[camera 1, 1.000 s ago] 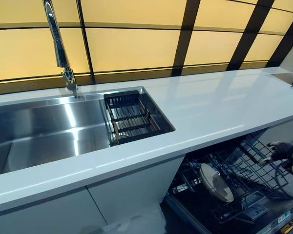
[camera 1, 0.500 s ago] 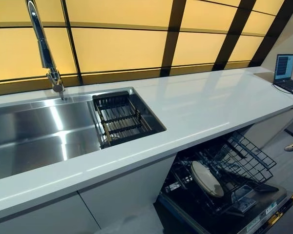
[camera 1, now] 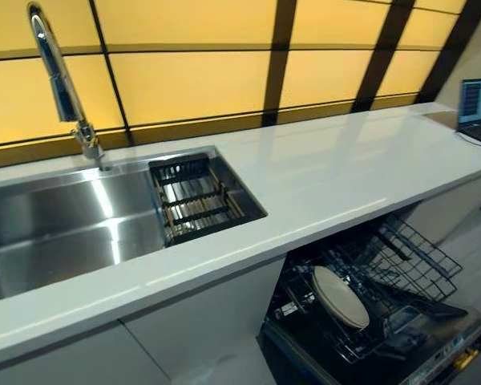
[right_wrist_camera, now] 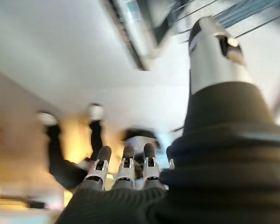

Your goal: Take plates into dishwasher

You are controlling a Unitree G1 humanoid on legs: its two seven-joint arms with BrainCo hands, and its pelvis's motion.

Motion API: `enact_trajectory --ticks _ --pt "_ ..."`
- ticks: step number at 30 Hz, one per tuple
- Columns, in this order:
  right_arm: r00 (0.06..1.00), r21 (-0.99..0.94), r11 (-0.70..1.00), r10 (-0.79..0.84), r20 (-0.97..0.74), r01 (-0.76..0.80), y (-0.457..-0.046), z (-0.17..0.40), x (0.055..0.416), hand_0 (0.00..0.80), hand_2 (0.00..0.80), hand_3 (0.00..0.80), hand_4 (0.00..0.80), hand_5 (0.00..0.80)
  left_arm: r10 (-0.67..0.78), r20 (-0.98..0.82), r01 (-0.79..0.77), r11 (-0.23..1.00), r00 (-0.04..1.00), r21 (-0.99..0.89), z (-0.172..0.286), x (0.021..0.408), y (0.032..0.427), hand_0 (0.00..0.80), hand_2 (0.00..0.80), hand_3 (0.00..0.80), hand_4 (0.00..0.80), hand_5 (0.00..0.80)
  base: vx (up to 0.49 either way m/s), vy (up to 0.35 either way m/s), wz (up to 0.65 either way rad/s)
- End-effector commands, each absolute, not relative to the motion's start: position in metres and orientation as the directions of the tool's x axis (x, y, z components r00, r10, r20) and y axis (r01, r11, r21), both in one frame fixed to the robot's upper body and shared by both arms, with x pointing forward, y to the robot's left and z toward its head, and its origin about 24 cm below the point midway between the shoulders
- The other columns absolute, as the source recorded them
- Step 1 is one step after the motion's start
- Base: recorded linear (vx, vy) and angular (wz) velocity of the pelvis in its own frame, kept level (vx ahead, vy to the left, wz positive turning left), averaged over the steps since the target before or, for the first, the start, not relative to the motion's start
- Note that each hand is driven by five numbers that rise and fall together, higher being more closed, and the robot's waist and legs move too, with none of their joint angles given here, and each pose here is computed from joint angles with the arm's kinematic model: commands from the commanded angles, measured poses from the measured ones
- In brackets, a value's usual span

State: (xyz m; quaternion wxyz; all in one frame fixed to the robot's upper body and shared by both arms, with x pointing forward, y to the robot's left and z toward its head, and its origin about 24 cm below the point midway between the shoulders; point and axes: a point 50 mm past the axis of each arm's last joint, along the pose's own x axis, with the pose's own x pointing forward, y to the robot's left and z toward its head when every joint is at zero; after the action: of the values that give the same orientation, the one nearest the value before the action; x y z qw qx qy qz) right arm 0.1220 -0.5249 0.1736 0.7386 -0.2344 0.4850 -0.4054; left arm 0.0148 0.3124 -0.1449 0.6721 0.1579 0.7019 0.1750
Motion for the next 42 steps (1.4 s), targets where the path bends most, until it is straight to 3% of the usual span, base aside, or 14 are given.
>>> enact_trajectory --ticks 1,6,9,13,23,26,30,33,38,42 --pt "0.229 -0.784 0.454 -0.891 -0.392 0.423 -0.533 0.201 0.118 0.000 0.000 0.000 0.000 0.000 0.505 -0.863 -0.042 0.863 0.033 0.503 -0.133 0.041 0.334 0.000 0.000 0.000 0.000 0.000 -0.223 0.050 0.09" --pt "0.184 -0.741 0.472 -0.879 -0.441 0.477 -0.533 0.153 0.091 0.000 0.000 0.000 0.000 0.000 0.449 -0.872 -0.026 0.891 0.193 0.453 -0.127 0.101 0.324 0.000 0.000 0.000 0.000 0.000 -0.245 0.010 0.30" --pt "0.177 -0.724 0.461 -0.882 -0.436 0.513 -0.529 0.136 0.094 0.000 0.000 0.000 0.000 0.000 0.418 -0.864 -0.042 0.905 0.282 0.424 -0.119 0.136 0.317 0.000 0.000 0.000 0.000 0.000 -0.459 0.096 0.68" --pt "0.153 -0.687 0.451 -0.879 -0.451 0.570 -0.524 0.116 0.100 0.000 0.000 0.000 0.000 0.000 0.414 -0.852 -0.061 0.906 0.321 0.418 -0.113 0.162 0.309 0.000 0.000 0.000 0.000 0.000 -0.609 0.084 0.39" --pt "0.021 -0.681 0.458 -0.838 -0.546 0.571 -0.526 0.097 0.067 0.000 0.000 0.000 0.000 0.000 0.505 -0.863 -0.183 0.848 -0.007 0.497 -0.124 0.071 0.341 0.000 0.000 0.000 0.000 0.000 -0.305 0.009 0.31" --pt "0.002 -0.679 0.478 -0.818 -0.575 0.557 -0.524 0.092 0.063 0.000 0.000 0.000 0.000 0.000 0.492 -0.870 -0.183 0.857 0.013 0.482 -0.126 0.068 0.340 0.000 0.000 0.000 0.000 0.000 -0.213 0.110 0.01" --pt "-0.018 -0.652 0.530 -0.769 -0.640 0.541 -0.513 0.068 0.064 0.000 0.000 0.000 0.000 0.000 0.497 -0.858 -0.140 0.866 0.129 0.481 -0.122 0.092 0.337 0.000 0.000 0.000 0.000 0.000 -0.150 0.057 0.24" --pt "-0.007 -0.610 0.536 -0.747 -0.664 0.584 -0.502 0.050 0.072 0.000 0.000 0.000 0.000 0.000 0.490 -0.856 -0.119 0.871 0.162 0.476 -0.118 0.100 0.340 0.000 0.000 0.000 0.000 0.000 -0.258 -0.001 -0.23" --pt "-0.027 -0.565 0.575 -0.686 -0.727 0.592 -0.480 0.012 0.071 0.000 0.000 0.000 0.000 0.000 0.496 -0.867 -0.130 0.864 0.052 0.487 -0.119 0.072 0.350 0.000 0.000 0.000 0.000 0.000 -0.328 -0.158 -0.13" --pt "-0.084 -0.575 0.548 -0.676 -0.733 0.607 -0.457 -0.021 0.065 0.000 0.000 0.000 0.000 0.000 0.488 -0.869 -0.127 0.859 -0.086 0.495 -0.116 0.029 0.364 0.000 0.000 0.000 0.000 0.000 -0.326 -0.369 -0.31"
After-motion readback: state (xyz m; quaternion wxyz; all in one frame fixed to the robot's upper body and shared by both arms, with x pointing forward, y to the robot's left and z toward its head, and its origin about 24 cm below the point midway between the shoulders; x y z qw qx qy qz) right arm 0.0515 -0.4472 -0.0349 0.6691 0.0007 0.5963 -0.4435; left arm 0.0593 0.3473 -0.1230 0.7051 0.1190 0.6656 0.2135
